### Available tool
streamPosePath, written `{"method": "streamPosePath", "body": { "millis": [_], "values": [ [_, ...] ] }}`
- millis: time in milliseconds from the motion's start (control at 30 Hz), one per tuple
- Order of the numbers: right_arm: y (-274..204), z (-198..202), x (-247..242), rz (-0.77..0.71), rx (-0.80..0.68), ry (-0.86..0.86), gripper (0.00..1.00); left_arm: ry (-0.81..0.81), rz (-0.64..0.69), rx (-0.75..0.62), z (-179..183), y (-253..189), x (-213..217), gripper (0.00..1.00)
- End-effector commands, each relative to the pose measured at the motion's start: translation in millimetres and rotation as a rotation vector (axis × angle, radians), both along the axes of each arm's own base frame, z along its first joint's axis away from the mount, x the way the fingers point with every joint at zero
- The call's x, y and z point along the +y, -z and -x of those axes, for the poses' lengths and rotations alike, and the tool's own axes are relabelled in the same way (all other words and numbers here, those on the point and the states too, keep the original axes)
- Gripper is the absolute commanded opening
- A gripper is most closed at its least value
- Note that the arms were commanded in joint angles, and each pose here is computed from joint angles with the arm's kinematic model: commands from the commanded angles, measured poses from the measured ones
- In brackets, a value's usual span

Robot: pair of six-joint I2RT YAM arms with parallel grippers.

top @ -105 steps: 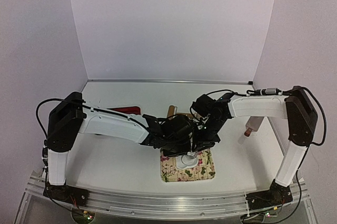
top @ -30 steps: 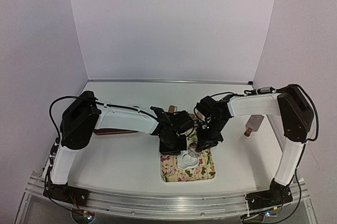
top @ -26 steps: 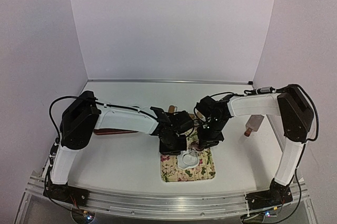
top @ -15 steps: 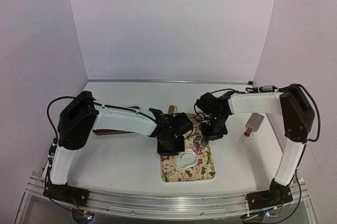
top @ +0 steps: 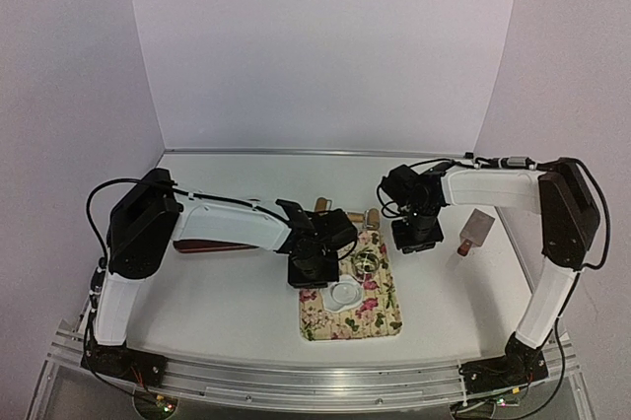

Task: Roll out the dumpling wrappers from the dough
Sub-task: Pick up the dumpling mold from the work surface.

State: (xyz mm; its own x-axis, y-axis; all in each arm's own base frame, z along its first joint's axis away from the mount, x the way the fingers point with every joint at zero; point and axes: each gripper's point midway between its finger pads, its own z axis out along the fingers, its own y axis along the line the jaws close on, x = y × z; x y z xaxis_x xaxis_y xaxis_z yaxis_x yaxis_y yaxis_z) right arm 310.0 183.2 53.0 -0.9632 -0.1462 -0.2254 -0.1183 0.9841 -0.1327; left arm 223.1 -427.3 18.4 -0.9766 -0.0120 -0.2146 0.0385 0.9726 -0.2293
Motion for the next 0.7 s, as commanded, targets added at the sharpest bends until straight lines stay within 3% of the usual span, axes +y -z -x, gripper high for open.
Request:
{"method": "streamPosePath", "body": {
  "millis": [0,133,167,267,367,533,667],
  "values": [
    [-20.6,-4.5,-2.6,-0.020,-0.032,0.003,0.00,0.003,-0.056,-0.026,-5.5,-6.0,22.7,0.03],
    [-32.6,-1.7,10.1,-0.105,-0.026,-0.008,0.13,0.021,0.029,-0.063,-8.6,-23.5,12.5,0.04],
    [-34.1,0.5,12.1,-0.120,-0.021,-0.009,0.21,0.031,0.059,-0.077,-9.5,-30.9,8.9,0.10],
    [-39.7,7.4,12.3,-0.154,-0.019,0.001,0.36,0.045,0.127,-0.114,-13.6,-49.1,-1.6,0.42],
    [-47.6,16.2,7.4,-0.178,-0.031,0.020,0.43,0.073,0.201,-0.157,-20.8,-67.9,-19.4,0.57],
    [-59.2,26.3,-4.4,-0.207,-0.058,0.052,0.50,0.136,0.303,-0.207,-35.7,-93.9,-62.8,0.63],
    [-63.4,31.5,-14.4,-0.215,-0.069,0.073,0.52,0.164,0.303,-0.199,-42.6,-86.2,-83.9,0.64]
  ]
}}
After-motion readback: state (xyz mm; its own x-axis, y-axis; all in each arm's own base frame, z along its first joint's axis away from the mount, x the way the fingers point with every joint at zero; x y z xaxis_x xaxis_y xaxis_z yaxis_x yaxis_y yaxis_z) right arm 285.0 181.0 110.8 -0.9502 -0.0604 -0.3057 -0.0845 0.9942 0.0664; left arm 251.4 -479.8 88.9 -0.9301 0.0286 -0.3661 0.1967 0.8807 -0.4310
